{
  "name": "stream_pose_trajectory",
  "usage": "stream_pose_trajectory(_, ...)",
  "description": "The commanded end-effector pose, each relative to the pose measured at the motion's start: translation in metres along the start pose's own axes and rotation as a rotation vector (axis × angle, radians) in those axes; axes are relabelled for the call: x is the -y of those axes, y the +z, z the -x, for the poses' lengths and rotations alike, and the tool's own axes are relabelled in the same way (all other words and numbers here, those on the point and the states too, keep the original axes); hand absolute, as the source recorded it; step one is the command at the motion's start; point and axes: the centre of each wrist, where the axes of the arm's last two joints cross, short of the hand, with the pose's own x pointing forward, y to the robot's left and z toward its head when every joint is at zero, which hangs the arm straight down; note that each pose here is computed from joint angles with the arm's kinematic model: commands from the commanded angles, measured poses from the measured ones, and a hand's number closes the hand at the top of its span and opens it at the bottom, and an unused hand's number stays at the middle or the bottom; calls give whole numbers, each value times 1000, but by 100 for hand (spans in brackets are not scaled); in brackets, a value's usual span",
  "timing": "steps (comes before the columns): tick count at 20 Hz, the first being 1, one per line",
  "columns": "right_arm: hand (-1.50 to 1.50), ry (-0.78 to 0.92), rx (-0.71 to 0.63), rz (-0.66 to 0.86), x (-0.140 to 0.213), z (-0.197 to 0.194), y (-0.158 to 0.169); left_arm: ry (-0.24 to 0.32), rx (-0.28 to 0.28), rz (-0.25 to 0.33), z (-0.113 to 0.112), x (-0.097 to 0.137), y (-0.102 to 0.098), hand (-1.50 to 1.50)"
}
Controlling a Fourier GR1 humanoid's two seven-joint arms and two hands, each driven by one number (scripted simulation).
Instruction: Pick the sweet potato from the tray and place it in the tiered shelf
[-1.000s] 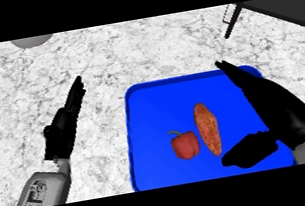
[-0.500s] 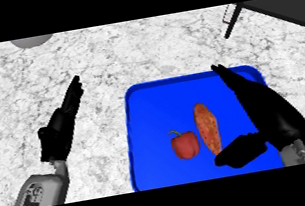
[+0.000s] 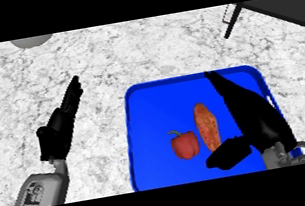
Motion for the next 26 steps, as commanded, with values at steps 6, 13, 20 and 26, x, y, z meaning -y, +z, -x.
stream_pose_trajectory(6,-150,76,-108,-41,0,8,-18,0,23,-1,-18,17,-2,0)
stream_pose_trajectory(13,-150,93,-111,-34,-29,16,-31,-2,-4,-16,-4,14,7,0)
stream_pose_trajectory(20,-150,90,-125,-34,-26,22,-25,-15,-8,-5,0,-8,-10,0)
stream_pose_trajectory(26,-150,95,-134,-51,-56,3,-29,-2,5,-8,-12,6,-10,0)
